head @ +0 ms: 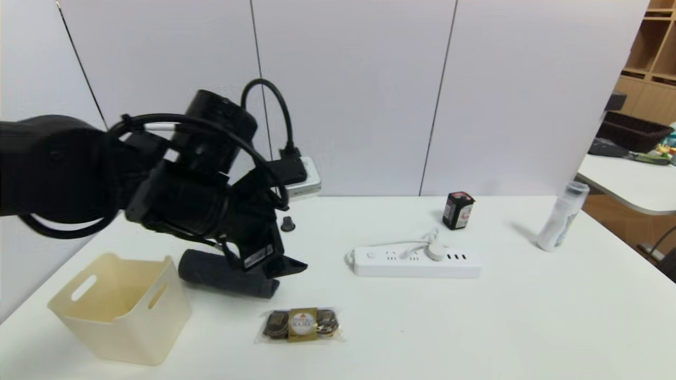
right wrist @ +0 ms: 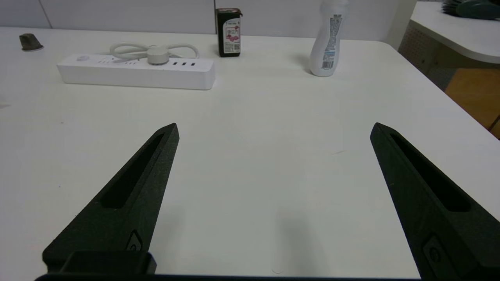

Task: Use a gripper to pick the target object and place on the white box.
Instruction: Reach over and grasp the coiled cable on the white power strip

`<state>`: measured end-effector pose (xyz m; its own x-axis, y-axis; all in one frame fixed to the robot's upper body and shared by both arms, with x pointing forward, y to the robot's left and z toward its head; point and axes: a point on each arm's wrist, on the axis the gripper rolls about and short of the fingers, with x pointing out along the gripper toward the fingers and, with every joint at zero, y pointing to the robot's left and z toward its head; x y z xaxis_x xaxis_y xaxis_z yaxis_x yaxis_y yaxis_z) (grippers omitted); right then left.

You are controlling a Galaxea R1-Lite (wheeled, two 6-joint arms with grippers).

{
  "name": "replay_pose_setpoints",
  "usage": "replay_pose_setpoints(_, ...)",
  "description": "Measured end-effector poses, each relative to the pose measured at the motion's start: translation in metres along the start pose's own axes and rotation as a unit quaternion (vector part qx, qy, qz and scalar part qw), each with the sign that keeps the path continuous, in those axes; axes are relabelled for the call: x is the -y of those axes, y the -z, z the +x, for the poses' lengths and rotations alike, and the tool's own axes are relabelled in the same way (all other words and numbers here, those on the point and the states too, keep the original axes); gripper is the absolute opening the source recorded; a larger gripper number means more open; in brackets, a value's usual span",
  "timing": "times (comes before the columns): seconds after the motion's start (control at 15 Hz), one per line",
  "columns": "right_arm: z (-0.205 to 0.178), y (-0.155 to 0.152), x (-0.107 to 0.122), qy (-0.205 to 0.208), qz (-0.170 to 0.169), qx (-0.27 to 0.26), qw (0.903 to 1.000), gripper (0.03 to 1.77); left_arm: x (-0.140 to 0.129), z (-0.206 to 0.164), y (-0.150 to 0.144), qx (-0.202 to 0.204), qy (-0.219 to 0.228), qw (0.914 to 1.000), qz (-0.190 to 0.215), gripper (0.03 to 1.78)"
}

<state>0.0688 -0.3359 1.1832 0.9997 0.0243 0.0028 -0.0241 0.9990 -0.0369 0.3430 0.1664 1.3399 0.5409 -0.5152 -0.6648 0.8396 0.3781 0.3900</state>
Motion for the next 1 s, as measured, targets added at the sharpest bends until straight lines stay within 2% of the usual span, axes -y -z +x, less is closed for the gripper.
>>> replay_pose_setpoints(0.2, 0.0, 0.0, 0.0, 0.0, 0.0, 0.0, 1.0, 1.69, -0.007, 0.039, -0.015, 0.028, 0.057, 0.998, 0.007, 1.69)
replay_pose_setpoints(0.53, 0.0, 0.0, 0.0, 0.0, 0.0, 0.0, 1.0, 1.69, -0.013, 0.086, -0.035, 0.08, 0.12, 0.9895, 0.013, 1.69)
replay_pose_setpoints(1.0, 0.0, 0.0, 0.0, 0.0, 0.0, 0.0, 1.0, 1.69, -0.008, 0.136, -0.058, 0.123, 0.169, 0.9775, 0.028, 1.69)
